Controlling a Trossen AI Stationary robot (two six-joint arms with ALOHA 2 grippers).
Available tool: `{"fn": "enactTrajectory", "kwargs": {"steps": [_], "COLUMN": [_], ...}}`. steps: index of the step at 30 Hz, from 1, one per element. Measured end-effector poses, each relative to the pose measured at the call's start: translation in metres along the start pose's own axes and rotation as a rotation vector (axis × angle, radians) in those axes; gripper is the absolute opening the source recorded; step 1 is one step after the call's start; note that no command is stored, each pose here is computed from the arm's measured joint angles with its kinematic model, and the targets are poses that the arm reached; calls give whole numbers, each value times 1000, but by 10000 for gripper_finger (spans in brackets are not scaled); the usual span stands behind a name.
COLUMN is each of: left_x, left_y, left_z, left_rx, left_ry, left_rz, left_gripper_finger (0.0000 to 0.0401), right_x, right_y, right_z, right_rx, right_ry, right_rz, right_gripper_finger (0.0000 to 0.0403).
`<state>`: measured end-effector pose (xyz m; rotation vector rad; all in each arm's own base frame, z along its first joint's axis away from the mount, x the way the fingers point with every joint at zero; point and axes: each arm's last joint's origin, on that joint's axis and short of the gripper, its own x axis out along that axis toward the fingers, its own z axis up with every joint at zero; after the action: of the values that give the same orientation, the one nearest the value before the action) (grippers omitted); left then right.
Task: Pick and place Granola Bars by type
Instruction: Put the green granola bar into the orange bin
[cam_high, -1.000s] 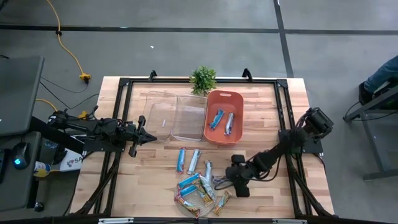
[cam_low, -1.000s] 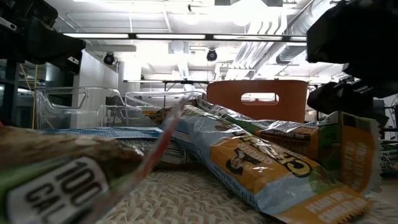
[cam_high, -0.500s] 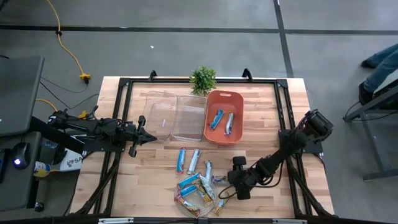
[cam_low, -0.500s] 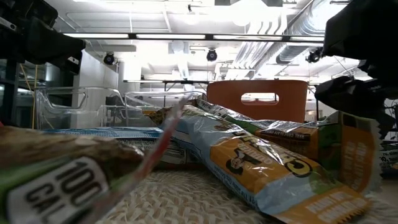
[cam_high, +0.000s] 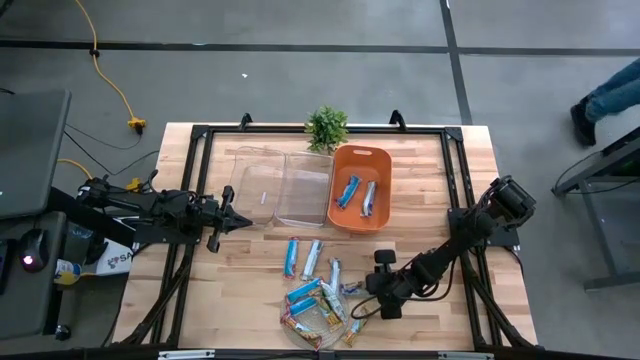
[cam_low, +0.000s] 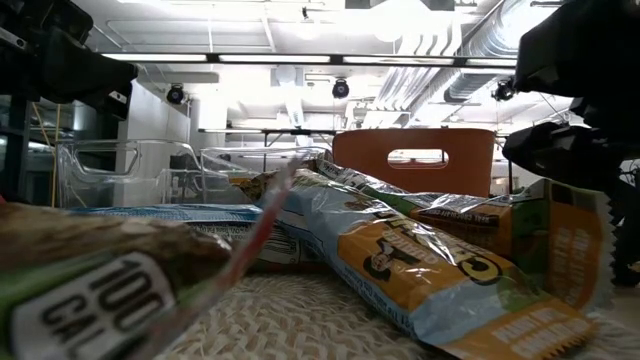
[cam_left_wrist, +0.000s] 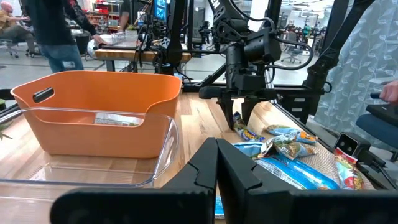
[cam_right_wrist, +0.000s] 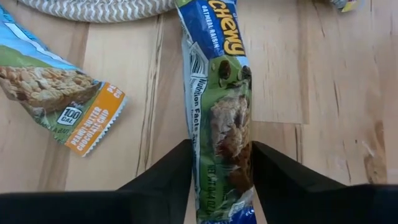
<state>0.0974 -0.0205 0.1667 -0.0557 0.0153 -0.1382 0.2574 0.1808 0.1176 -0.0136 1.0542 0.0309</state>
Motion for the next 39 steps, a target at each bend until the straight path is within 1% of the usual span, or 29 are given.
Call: {"fn": "enactTrajectory", "kwargs": {"steps": [6, 18, 33, 39], "left_x": [0, 0, 0, 0], "left_y": [0, 0, 0, 0], "left_z": [0, 0, 0, 0], "left_rx": [0, 0, 0, 0], "left_ry": [1, 0, 0, 0], "left_rz": [0, 0, 0, 0], "left_gripper_finger": [1, 1, 1, 1], "right_x": [0, -2, -17, -27], "right_y": [0, 0, -3, -3], "right_z": [0, 1, 8, 13], "right_rx": [32, 35, 49, 27], "right_ry": [-2, -6, -58, -95], "right_rz": [-4, -1, 7, 22], "right_gripper_finger": [124, 84, 82, 82]}}
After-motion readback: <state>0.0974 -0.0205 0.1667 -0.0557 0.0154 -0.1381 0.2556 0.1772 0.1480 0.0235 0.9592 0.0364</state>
